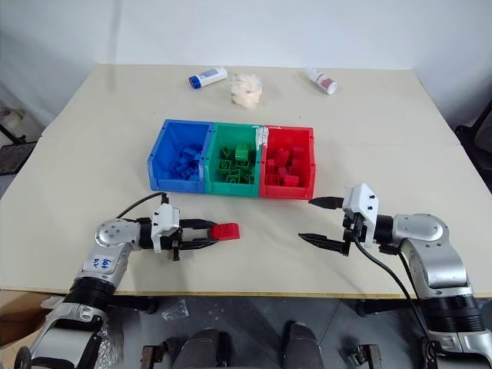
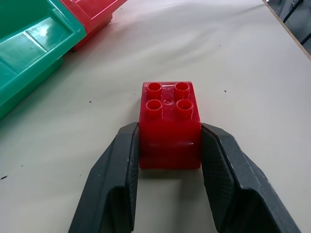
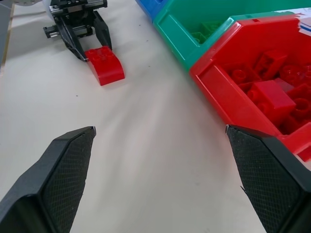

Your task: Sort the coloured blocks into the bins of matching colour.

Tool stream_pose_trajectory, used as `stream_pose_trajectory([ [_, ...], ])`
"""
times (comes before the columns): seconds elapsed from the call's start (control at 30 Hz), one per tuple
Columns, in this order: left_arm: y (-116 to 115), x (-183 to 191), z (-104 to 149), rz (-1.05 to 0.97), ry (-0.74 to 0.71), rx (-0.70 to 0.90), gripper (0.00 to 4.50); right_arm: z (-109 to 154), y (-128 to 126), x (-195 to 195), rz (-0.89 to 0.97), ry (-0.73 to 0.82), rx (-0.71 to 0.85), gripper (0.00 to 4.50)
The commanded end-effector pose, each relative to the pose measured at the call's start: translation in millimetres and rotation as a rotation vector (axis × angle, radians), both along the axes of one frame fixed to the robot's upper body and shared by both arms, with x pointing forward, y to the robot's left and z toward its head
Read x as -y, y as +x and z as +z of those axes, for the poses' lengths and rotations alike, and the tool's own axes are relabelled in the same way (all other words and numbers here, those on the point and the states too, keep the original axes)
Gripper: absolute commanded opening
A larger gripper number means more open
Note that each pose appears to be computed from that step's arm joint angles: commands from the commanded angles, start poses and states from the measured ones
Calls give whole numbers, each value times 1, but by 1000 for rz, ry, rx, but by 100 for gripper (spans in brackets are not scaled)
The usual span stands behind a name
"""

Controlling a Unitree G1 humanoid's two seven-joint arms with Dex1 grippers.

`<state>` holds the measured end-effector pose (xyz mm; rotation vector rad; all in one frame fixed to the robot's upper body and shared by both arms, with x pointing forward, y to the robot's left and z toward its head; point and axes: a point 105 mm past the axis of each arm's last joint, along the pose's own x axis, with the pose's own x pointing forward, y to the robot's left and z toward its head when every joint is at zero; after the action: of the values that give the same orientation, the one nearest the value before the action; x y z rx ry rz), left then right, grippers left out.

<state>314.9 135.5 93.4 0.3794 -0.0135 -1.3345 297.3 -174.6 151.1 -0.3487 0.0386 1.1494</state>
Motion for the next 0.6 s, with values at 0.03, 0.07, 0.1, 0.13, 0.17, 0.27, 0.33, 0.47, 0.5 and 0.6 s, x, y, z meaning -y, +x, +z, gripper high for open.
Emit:
stream_pose_trajectory([
  [0.03, 0, 5, -4, 10, 8, -15, 145, 12, -1, 2, -4, 6, 51, 450],
  [0.07, 0, 6, -3, 10, 8, -11, 145, 12, -2, 2, -5, 7, 51, 450],
  [0.1, 5, 12, 8, 19, -19, 20, 145, 14, -1, 3, -13, 15, 56, 450],
  [0.13, 12, 19, 23, 33, -54, 55, 145, 15, 0, 4, -23, 23, 61, 450],
  [0.17, 18, 27, 37, 39, -85, 79, 145, 16, 0, 5, -30, 28, 64, 450],
  [0.27, 27, 41, 59, 38, -129, 109, 145, 17, -2, 6, -41, 39, 70, 450],
  [0.33, 37, 54, 76, 32, -155, 136, 145, 21, -3, 7, -59, 66, 83, 450],
  [0.47, 57, 76, 99, 30, -184, 146, 145, 27, -4, 9, -103, 109, 107, 450],
  [0.5, 60, 81, 103, 19, -192, 150, 145, 27, -5, 10, -109, 109, 108, 450],
  [0.6, 72, 99, 115, 15, -215, 142, 145, 25, -8, 11, -129, 112, 112, 450],
])
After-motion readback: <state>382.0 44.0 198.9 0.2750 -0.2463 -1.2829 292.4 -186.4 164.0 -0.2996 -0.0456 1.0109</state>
